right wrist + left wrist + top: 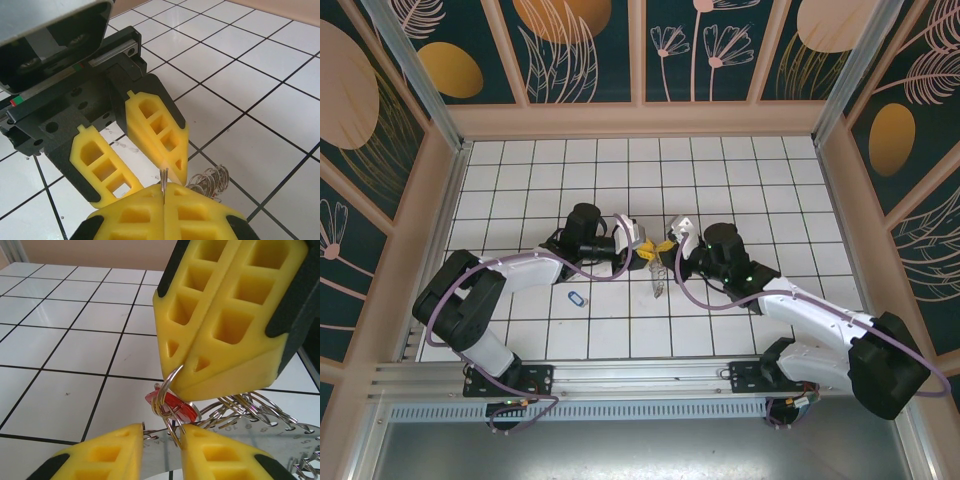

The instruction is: Put the keys on the keyring

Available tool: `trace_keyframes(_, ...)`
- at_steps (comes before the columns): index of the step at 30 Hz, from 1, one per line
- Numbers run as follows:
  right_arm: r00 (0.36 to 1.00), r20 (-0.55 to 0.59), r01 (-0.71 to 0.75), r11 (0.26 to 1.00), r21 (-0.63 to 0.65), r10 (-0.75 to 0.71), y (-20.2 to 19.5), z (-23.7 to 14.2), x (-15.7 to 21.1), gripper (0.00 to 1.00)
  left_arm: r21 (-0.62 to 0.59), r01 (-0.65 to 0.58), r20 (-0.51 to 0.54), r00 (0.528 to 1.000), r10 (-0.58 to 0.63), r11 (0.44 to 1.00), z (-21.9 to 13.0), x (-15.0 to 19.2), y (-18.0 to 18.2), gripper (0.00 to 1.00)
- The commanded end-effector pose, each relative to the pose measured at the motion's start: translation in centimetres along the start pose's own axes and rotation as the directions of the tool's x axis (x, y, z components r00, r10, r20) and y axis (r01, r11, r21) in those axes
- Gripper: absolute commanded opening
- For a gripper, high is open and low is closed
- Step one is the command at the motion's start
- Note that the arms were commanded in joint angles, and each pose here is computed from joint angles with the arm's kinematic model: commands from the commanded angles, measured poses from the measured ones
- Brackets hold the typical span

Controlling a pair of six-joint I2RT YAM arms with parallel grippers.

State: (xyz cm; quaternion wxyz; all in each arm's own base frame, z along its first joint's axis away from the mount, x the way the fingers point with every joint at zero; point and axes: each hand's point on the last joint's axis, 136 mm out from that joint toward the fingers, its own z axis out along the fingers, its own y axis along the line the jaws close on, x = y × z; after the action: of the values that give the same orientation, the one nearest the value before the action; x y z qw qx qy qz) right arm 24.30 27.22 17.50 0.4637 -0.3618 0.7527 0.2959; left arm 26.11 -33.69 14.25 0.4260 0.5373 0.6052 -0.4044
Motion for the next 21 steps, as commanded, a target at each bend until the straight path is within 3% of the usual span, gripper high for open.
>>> trace_keyframes(1,0.996,0.078,0.030,0.999,0.016,-0.031,-0.2,-0.3,-2.8,0.00,0.031,-0.031,0.043,0.999,0.029,0.999,-0.2,-1.9,-0.5,0.28)
trace_keyframes(12,0.995,0.100,0.026,0.999,0.029,-0.029,-0.4,-0.6,-3.3,0.00,0.035,-0.018,0.019,1.000,0.017,0.999,-0.3,-1.1,-0.7,0.34)
trace_keyframes(21,0.995,0.092,0.032,0.999,0.019,-0.033,-0.2,-0.6,-3.1,0.00,-0.042,-0.021,0.063,0.998,0.023,0.999,-0.7,-2.5,0.4,0.33)
